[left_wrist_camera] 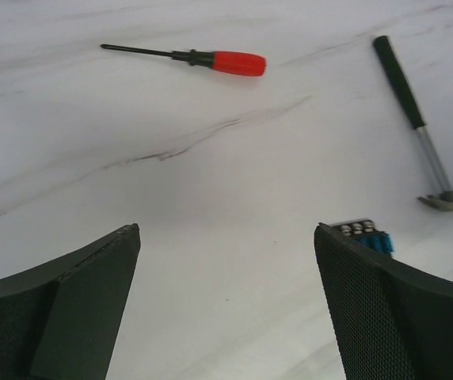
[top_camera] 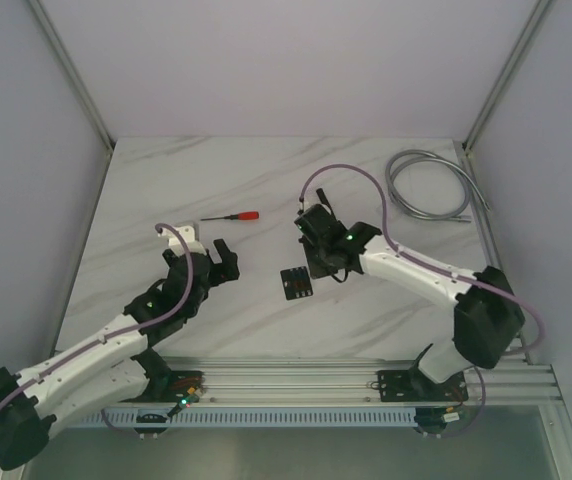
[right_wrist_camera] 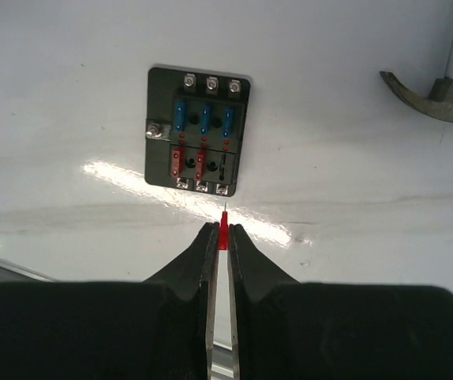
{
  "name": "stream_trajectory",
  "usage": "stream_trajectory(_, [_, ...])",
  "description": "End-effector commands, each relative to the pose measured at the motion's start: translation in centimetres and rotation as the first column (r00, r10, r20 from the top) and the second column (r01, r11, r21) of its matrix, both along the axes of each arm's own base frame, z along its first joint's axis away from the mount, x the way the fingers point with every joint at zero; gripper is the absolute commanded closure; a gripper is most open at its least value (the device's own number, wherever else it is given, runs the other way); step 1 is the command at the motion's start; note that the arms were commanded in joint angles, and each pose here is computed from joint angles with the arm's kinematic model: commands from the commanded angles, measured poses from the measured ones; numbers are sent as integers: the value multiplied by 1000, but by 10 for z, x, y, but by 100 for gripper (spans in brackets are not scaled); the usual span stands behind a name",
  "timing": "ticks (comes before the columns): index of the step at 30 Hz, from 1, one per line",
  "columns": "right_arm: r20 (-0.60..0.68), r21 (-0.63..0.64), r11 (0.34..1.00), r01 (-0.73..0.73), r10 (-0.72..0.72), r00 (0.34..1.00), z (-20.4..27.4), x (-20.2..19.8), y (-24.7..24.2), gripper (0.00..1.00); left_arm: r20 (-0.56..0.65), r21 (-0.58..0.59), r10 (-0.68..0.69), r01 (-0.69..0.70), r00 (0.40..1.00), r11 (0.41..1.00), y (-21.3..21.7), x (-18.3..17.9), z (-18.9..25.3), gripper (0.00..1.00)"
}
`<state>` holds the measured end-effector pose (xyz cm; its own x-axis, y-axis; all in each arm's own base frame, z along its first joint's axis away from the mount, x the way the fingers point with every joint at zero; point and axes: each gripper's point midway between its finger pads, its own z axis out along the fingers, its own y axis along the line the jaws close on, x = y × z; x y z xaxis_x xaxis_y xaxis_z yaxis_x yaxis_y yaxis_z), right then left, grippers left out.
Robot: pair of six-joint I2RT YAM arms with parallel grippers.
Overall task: Snap on the fuse box
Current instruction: Install the fuse at the fuse box base.
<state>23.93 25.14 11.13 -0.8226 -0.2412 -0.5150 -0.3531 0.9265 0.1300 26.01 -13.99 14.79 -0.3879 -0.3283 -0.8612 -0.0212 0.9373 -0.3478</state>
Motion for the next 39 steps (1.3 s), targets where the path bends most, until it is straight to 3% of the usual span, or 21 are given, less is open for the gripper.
stream_trajectory(1, [-76,-102,993,-56,49,996,-12,-2,-5,100,-1,112,82,-81,997,990,22,5,-7,0])
stream_trajectory(14, [-191,-194,975,-110,72,979,-39,6,6,100,-26,139,180,-175,983,975,47,7,-19,0])
stream_trajectory(39, [-224,-196,974,-112,66,972,-58,15,18,100,-39,125,169,-163,985,979,44,7,-21,0])
